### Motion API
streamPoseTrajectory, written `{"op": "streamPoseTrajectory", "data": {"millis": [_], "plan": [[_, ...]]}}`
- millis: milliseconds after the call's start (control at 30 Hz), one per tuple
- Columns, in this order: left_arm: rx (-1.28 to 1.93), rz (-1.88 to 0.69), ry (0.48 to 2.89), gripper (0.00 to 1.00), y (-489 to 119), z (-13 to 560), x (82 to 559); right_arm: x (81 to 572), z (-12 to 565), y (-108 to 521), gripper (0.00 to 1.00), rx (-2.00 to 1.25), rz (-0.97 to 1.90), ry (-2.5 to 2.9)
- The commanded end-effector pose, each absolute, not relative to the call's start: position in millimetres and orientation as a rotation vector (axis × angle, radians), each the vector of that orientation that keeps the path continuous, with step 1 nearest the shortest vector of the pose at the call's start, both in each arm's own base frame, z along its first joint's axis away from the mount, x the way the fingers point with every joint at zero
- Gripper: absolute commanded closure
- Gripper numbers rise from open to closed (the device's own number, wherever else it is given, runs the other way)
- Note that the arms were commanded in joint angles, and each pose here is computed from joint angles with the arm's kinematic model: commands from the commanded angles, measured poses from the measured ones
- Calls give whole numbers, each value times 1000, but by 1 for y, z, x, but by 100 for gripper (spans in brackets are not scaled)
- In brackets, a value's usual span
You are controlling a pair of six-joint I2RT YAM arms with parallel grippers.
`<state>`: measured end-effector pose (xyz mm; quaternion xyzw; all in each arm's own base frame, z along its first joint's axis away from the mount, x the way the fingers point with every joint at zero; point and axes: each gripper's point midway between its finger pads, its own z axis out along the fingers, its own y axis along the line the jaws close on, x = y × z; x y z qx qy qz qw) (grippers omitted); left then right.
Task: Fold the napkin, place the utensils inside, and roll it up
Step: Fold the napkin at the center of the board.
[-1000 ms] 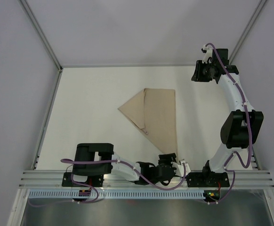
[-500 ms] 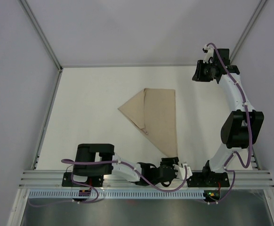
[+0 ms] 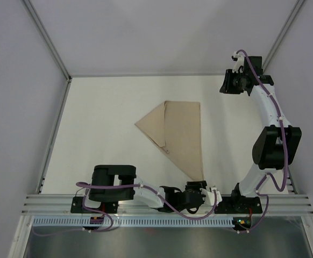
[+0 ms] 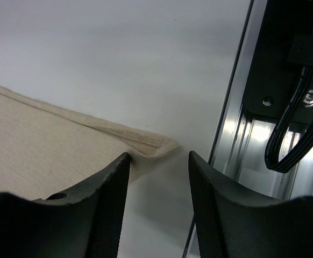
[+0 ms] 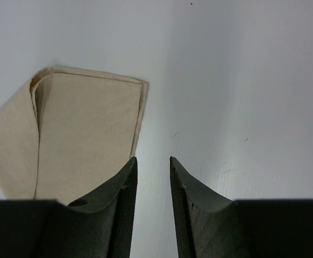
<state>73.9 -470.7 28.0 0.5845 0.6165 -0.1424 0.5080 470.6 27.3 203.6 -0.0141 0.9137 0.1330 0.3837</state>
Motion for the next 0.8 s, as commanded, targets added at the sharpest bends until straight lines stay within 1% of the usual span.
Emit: {"op": "streamPoseTrajectory", "data": {"millis": [0, 100, 367, 400, 500, 533, 667, 700, 767], "plan": [[1368, -370, 1484, 47, -482, 33, 73, 471, 222, 27, 64, -22, 349, 2277], [1347, -355, 1491, 47, -483, 33, 77, 470, 220, 27, 64, -21, 350, 2280], [1328, -346, 1498, 58, -483, 34, 85, 470, 219, 27, 64, -18, 352, 2283], [1322, -345, 1501, 63, -482, 35, 86, 470, 219, 27, 64, -18, 352, 2283], [1307, -346, 1503, 70, -483, 38, 90, 471, 219, 27, 64, -18, 352, 2283], [1296, -345, 1506, 75, -483, 40, 92, 470, 218, 27, 64, -17, 352, 2284], [1267, -352, 1514, 88, -483, 47, 100, 471, 219, 27, 64, -19, 351, 2283], [1258, -357, 1515, 97, -483, 49, 101, 471, 218, 27, 64, -19, 353, 2284], [1235, -369, 1518, 98, -483, 56, 105, 471, 219, 27, 64, -20, 353, 2283]]}}
